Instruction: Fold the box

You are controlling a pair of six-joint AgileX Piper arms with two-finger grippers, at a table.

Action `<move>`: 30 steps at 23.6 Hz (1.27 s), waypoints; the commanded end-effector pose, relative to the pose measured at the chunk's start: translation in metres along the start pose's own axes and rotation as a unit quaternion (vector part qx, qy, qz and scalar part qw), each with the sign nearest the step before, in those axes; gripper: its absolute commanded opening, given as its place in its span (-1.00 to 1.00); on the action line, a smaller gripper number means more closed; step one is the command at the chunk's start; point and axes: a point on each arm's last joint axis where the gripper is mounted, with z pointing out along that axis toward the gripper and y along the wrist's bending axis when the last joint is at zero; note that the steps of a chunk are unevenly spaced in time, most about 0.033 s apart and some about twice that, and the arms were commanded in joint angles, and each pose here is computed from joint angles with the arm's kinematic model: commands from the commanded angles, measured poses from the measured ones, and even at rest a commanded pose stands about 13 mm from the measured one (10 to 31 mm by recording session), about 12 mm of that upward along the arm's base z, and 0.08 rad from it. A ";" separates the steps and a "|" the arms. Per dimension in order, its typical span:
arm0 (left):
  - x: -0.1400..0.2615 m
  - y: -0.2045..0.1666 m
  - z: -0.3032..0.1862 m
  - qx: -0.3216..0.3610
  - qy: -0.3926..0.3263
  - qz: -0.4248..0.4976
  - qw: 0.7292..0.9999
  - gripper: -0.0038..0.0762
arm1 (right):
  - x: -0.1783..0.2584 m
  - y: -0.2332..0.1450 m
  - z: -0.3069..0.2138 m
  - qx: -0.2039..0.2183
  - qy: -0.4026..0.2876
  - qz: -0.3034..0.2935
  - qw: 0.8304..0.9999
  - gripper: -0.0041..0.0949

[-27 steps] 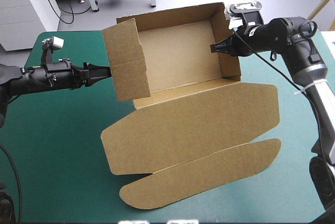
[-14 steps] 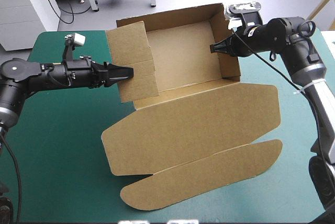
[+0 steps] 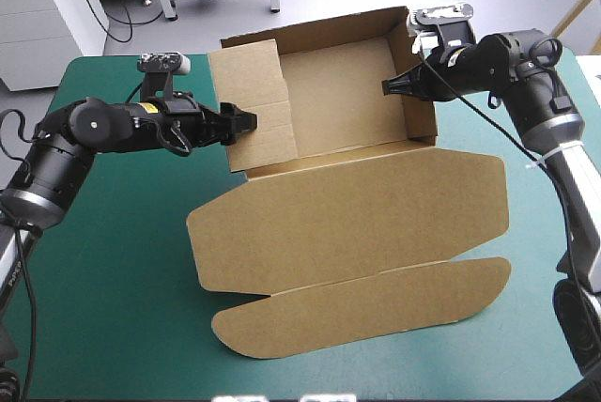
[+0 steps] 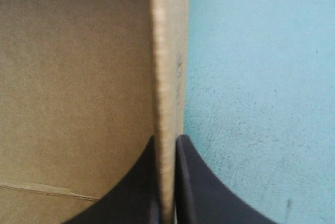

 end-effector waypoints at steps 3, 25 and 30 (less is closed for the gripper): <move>-0.018 -0.018 -0.018 -0.070 -0.096 -0.004 0.993 0.59 | -0.013 0.021 -0.029 -0.016 -0.071 -0.006 0.997 -0.93; -0.004 -0.050 -0.004 -0.153 -0.086 -0.021 0.984 0.59 | -0.013 0.050 -0.025 -0.007 -0.088 -0.016 0.996 -0.93; 0.000 -0.048 -0.005 -0.163 -0.073 -0.072 0.981 -0.24 | -0.011 0.049 -0.021 -0.001 -0.075 -0.010 0.997 -0.93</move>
